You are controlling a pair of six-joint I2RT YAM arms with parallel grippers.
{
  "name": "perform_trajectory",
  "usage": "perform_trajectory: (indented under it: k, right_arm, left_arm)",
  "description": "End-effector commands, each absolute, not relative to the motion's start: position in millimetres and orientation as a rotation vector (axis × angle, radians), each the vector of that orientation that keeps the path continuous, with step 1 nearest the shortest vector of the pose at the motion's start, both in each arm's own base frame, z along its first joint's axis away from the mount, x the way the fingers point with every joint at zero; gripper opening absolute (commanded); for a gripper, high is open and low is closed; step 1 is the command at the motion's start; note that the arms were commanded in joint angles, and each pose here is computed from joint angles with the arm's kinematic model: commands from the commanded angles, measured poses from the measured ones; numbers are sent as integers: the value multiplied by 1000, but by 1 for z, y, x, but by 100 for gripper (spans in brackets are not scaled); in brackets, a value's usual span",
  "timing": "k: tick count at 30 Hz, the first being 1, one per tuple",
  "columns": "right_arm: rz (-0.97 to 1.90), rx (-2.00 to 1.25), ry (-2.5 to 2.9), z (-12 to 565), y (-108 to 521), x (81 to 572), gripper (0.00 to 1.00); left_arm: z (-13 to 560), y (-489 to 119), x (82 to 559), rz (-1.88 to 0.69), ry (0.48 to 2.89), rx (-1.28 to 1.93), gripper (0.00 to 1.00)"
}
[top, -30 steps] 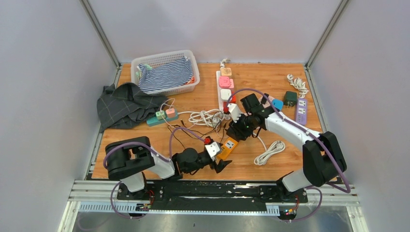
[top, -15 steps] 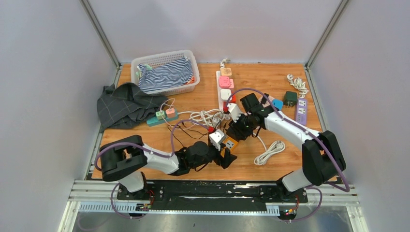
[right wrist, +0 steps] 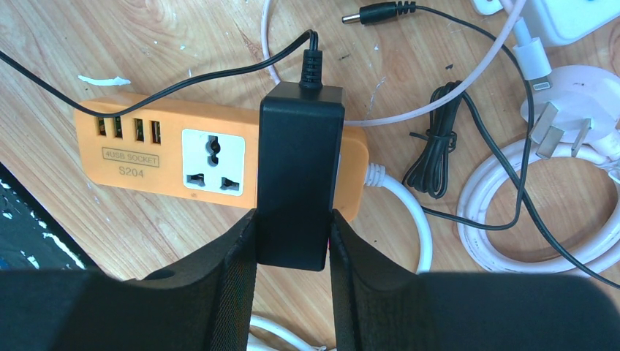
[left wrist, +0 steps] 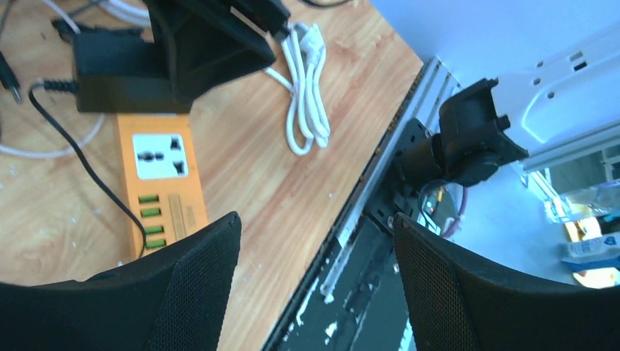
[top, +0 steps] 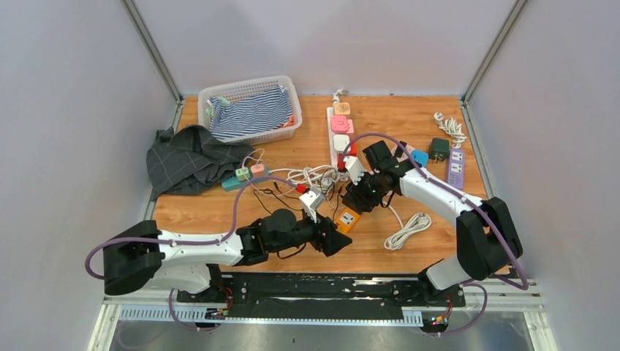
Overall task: Pull the plug off the socket
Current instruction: Remove the plug from the socket.
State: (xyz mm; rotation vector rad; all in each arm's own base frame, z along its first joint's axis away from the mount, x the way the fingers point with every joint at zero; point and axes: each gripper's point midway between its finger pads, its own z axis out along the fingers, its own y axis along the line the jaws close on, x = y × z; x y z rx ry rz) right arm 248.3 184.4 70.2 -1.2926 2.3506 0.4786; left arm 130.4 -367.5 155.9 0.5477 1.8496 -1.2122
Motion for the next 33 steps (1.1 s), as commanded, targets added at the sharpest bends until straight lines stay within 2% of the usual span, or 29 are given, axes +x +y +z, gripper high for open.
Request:
perform_trajectory:
  k: [1, 8, 11, 19, 25, 28, 32, 33]
  right_arm:
    - [505, -1301, 2468, 51, 176, 232, 13]
    - [500, -1302, 2479, 49, 176, 232, 13]
    - [504, -1301, 2481, 49, 176, 232, 13]
    - [515, -1304, 2489, 48, 176, 230, 13]
    - [520, -1306, 2494, 47, 177, 230, 13]
    - [525, -1309, 2498, 47, 177, 229, 13]
    - [538, -1314, 2502, 46, 178, 228, 16]
    - [546, -1316, 2502, 45, 179, 228, 17]
  left_arm:
    - [103, -345, 111, -1170, 2094, 539, 78]
    - [49, -338, 125, -947, 2218, 520, 79]
    - [29, -338, 137, -829, 2233, 543, 82]
    - [21, -343, 172, -616, 2167, 545, 85]
    - [14, -346, 186, -528, 2148, 546, 81]
    - [7, -351, 187, -508, 2153, 563, 76]
    - [-3, -352, 186, -490, 2170, 580, 64]
    - [-4, -351, 185, -490, 2175, 576, 59]
